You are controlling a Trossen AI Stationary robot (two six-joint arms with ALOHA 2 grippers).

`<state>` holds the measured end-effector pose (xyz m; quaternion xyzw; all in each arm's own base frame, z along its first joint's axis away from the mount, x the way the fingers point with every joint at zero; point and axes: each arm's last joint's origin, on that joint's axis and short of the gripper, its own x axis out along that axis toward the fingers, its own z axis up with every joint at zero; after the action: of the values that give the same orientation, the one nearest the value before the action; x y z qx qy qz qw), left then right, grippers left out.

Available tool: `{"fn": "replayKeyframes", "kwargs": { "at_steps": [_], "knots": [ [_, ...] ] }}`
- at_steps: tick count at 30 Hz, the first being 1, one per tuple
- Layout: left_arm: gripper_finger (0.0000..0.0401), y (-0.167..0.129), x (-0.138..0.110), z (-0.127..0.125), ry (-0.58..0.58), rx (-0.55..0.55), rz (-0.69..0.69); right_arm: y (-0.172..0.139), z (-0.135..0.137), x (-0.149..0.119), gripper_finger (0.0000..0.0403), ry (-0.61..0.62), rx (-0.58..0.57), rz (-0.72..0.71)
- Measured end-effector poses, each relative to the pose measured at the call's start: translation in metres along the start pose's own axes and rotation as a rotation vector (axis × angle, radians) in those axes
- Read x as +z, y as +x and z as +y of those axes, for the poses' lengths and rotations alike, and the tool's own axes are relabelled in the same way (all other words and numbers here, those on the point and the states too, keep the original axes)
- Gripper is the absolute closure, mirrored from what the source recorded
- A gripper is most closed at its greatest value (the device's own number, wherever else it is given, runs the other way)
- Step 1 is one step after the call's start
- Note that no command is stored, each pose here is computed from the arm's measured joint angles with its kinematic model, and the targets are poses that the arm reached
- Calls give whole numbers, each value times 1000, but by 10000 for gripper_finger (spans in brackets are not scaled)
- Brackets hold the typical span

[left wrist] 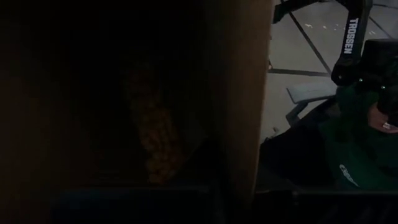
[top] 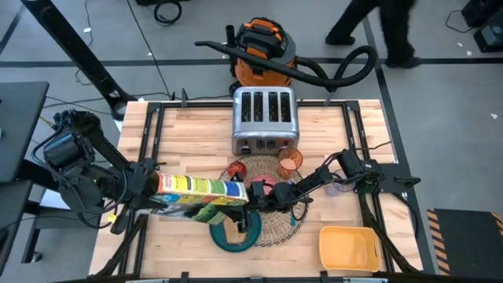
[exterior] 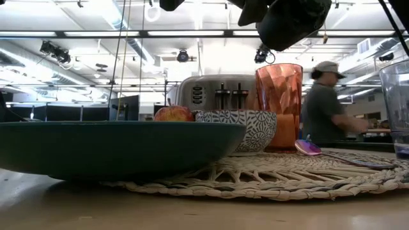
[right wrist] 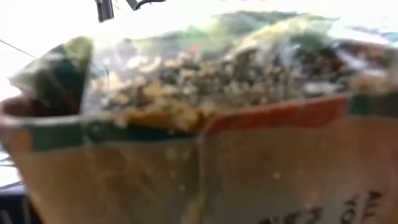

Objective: Arrange a breakfast setting
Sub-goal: Pour the yellow cereal from the cereal box into the red patterned bowl

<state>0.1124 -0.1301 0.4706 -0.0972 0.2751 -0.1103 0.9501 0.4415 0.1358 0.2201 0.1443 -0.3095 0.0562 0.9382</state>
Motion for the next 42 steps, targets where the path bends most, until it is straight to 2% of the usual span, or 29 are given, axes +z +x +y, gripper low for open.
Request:
{"fn": "replayKeyframes", "kwargs": {
  "at_steps": [9,15,18,22,27,34,42],
  "knots": [
    [372,0,-3,1,-63,-9,42,-7,3,-4,164,-16,5,18],
    [324,-5,-7,-3,-50,-29,50,-23,6,-11,164,-16,4,67],
    [292,-7,-11,-3,-54,-10,66,-29,14,-5,164,-24,13,78],
    [262,-10,-15,-6,-34,-29,79,-41,28,11,164,-53,-6,85],
    [255,-16,-20,-13,8,-13,25,-66,47,36,165,-60,-12,119],
    [255,-6,-34,-14,54,134,-62,-119,70,84,165,-22,-20,172],
    [255,38,-69,-10,15,341,-122,-181,90,135,165,32,-22,218]
  ]
}}
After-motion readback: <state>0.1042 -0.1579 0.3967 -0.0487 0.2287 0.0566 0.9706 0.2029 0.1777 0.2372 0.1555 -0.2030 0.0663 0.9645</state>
